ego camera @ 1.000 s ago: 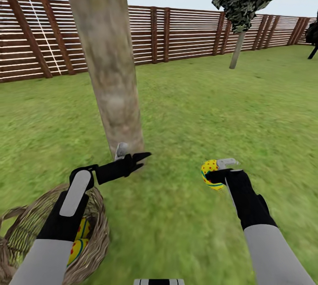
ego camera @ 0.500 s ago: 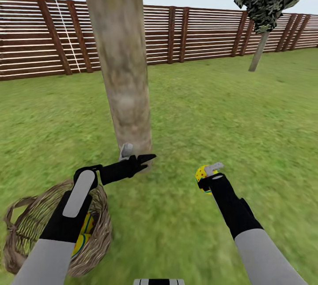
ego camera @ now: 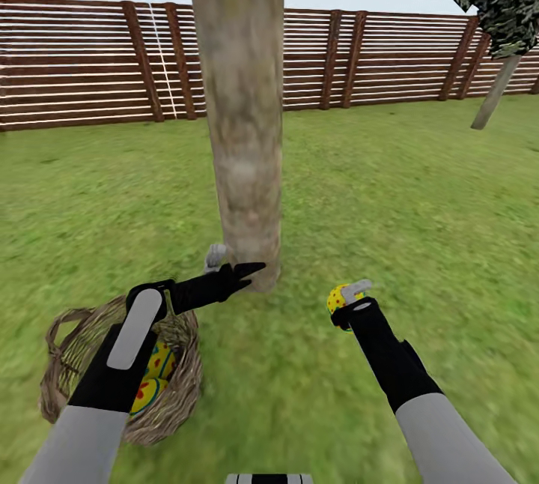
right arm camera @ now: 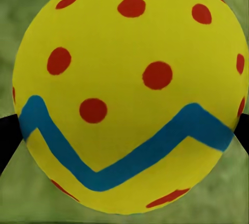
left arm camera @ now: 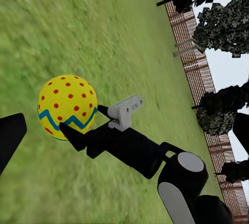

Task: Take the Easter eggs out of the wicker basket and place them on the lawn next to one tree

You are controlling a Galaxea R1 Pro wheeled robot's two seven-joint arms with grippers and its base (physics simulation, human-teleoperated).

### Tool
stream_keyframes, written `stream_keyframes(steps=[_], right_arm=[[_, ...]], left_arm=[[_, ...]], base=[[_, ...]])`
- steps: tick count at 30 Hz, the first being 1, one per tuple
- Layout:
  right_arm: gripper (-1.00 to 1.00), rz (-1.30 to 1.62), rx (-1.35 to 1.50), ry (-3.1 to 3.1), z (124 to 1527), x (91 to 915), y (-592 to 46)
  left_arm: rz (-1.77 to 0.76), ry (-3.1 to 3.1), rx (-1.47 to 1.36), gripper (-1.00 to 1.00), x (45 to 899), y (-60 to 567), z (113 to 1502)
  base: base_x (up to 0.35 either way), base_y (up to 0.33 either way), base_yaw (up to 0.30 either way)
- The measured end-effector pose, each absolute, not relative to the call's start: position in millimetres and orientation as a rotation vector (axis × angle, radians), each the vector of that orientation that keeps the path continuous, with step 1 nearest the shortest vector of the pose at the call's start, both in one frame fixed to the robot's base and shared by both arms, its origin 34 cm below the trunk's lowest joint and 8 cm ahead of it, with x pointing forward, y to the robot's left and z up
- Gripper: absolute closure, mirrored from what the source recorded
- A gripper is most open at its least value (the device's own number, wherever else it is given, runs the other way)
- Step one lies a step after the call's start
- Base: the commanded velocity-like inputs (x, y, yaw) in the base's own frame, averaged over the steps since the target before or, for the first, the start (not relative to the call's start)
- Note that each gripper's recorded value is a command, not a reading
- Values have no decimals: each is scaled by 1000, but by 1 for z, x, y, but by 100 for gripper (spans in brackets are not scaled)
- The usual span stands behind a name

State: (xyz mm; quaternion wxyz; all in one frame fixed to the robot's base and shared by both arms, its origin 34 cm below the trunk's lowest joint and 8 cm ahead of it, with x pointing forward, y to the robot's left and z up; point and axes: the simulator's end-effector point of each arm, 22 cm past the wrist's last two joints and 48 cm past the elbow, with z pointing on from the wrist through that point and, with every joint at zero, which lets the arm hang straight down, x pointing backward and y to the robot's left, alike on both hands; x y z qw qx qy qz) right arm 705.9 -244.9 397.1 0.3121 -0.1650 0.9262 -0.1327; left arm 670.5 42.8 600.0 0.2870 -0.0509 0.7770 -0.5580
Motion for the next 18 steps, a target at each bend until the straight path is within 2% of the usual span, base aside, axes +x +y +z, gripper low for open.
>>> stream_keyframes(steps=[8,12,14,16,18], right_arm=[[100,-345,-441,2449,394,704,-243],[100,-272,-594,2427,356,689,-194],[100,-200,-633,2383,337,681,-150],[100,-182,-640,2313,332,683,-133],[100,-173,-640,2297,336,688,-125]], left_arm=[[-1489,2077,-137,-100,670,43,600],[-1580,1969,-81,-100,666,45,631],[-1690,1814,-51,-100,663,64,666],[-1797,1653,-11,-100,656,78,700],[-1792,1645,-22,-100,656,85,699]], base=[[-112,-286,300],[-2,-27,267],[0,-1,49],[0,0,6],[0,0,0]])
